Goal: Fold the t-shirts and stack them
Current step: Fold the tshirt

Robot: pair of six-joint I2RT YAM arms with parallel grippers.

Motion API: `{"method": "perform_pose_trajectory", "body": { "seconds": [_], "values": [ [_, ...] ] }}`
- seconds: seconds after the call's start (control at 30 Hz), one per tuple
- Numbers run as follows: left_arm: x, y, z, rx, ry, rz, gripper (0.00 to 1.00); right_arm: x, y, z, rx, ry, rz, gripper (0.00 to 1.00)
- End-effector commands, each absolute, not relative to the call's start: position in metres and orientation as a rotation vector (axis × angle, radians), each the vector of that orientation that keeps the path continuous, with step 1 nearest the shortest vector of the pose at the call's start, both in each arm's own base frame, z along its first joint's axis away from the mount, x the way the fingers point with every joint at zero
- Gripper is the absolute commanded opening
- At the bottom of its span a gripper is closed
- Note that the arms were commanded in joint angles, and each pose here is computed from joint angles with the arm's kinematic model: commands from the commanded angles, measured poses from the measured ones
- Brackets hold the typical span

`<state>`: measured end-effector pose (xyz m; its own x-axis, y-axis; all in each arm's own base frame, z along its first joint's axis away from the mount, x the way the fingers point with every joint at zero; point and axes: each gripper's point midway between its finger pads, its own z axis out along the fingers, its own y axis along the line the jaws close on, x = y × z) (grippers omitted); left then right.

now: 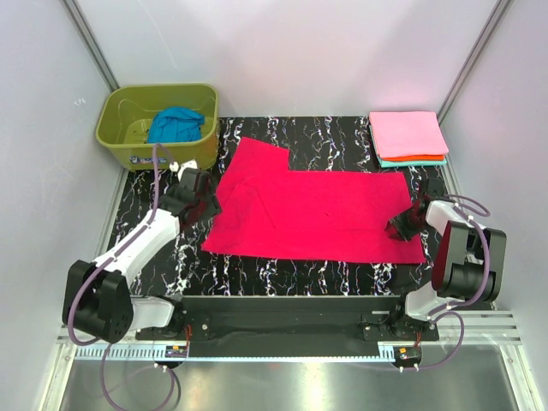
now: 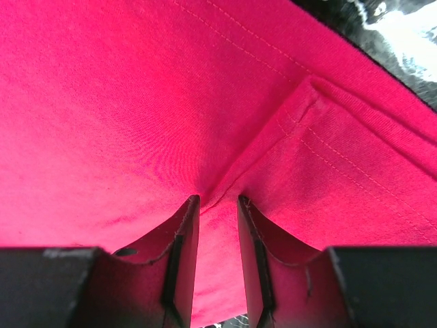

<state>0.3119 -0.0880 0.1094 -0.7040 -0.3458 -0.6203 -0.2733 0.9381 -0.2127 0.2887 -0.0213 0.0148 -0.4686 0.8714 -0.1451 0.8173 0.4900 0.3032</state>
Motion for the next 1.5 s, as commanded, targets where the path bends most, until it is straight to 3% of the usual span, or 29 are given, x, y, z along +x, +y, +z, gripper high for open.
{"method": "perform_pose_trajectory", "body": {
  "seconds": [0.0, 0.23, 0.5, 0.67, 0.83, 0.9, 0.97, 1.2, 1.47],
  "values": [
    [0.29, -0.111, 0.08, -0.466, 2.508, -0.265, 0.49, 0.284, -0.04, 0.008, 1.431, 2.466, 0.163, 0.36],
    [0.266, -0.092, 0.026, -0.517, 2.634, -0.058, 0.48, 0.275, -0.055, 0.008, 1.44, 2.467, 0.123, 0.36],
    [0.284, -0.073, 0.076, -0.47, 2.485, 0.029, 0.52, 0.301, -0.037, 0.076, 1.231, 2.339, 0.365, 0.41],
    [0.304, -0.108, 0.131, -0.344, 2.383, -0.246, 0.53, 0.327, -0.003, 0.141, 0.955, 2.229, 0.536, 0.44],
    [0.293, -0.157, 0.134, -0.235, 2.411, -0.594, 0.53, 0.369, 0.103, 0.193, 0.482, 2.168, 0.82, 0.5],
    [0.288, -0.166, 0.119, -0.249, 2.447, -0.659, 0.53, 0.385, 0.139, 0.191, 0.304, 2.185, 0.935, 0.53],
    [0.287, -0.171, 0.104, -0.266, 2.474, -0.692, 0.53, 0.398, 0.178, 0.185, 0.147, 2.228, 0.975, 0.62],
    [0.275, -0.149, 0.045, -0.367, 2.62, -0.546, 0.52, 0.421, 0.264, 0.158, -0.181, 2.286, 1.095, 0.56],
    [0.281, -0.113, 0.059, -0.399, 2.569, -0.347, 0.56, 0.423, 0.339, 0.106, -0.394, 2.376, 1.155, 0.58]
  ]
}}
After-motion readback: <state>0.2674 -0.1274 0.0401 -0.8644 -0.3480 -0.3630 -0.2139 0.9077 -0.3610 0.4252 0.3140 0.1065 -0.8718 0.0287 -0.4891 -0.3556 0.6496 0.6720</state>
